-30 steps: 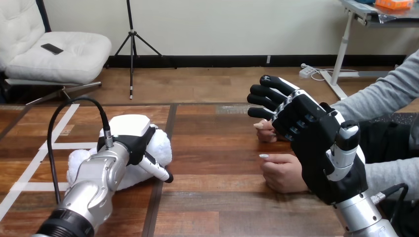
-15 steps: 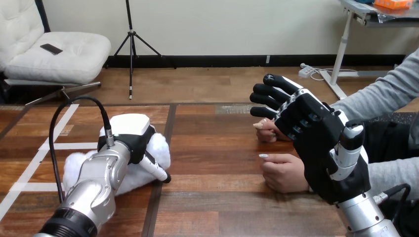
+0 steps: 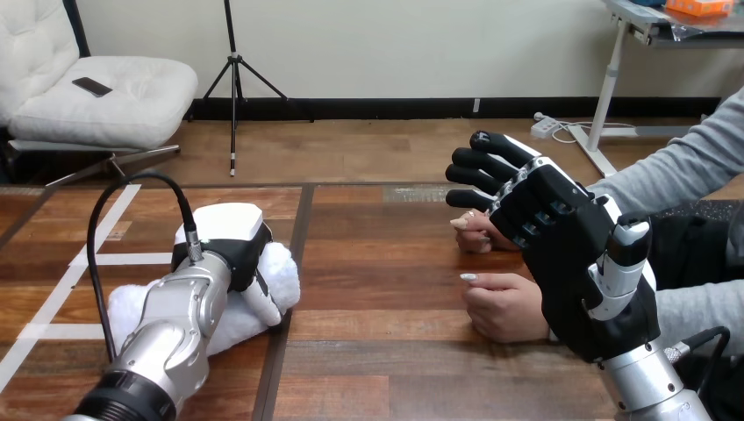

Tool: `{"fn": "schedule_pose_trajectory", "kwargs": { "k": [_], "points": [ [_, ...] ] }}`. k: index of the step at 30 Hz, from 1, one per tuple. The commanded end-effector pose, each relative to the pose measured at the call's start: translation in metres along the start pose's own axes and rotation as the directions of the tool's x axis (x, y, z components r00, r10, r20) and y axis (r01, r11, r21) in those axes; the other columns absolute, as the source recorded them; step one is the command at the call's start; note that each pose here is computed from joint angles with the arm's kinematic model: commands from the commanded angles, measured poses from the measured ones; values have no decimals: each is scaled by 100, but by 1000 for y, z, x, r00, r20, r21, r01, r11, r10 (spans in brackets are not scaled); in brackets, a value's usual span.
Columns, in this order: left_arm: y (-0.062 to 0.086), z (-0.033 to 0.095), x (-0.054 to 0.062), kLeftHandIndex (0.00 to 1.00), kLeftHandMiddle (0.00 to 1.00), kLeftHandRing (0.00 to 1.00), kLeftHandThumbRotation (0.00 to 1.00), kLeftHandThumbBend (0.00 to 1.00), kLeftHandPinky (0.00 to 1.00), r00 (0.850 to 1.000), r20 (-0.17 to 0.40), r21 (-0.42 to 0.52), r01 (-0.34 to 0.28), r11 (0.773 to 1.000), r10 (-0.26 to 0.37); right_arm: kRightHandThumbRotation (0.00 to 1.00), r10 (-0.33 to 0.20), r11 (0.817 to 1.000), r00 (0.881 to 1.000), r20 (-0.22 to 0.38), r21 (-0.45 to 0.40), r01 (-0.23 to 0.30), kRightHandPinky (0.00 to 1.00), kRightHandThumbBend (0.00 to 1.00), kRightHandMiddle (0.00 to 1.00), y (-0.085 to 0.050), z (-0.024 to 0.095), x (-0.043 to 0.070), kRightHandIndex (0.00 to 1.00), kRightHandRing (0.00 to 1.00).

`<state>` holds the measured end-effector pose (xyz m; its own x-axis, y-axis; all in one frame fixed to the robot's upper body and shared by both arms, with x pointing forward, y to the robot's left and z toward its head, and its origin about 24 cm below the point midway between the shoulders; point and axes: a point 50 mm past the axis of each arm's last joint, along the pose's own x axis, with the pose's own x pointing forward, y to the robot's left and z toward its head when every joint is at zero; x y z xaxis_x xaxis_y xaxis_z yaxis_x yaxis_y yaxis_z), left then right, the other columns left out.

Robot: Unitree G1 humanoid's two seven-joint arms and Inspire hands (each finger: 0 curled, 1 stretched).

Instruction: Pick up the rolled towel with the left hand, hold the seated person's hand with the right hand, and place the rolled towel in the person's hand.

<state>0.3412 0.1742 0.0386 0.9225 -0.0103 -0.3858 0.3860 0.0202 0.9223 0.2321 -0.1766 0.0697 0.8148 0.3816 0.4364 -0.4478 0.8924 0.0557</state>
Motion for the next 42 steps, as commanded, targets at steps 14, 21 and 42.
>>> {"fn": "schedule_pose_trajectory", "kwargs": {
  "k": [14,21,42],
  "points": [
    [18,4,0,49,39,30,0,72,20,980,43,-34,-194,980,195,100,23,999,995,100,-37,-20,73,100,81,-2,15,18,81,81],
    [19,3,-2,50,42,33,0,72,22,974,59,-69,-217,974,221,100,23,999,995,99,-34,-20,73,100,81,-2,14,18,81,81],
    [22,1,-10,43,40,31,0,69,24,947,111,-206,-274,939,300,100,23,999,995,95,-32,-20,73,100,82,-3,13,18,82,82]
  ]
}}
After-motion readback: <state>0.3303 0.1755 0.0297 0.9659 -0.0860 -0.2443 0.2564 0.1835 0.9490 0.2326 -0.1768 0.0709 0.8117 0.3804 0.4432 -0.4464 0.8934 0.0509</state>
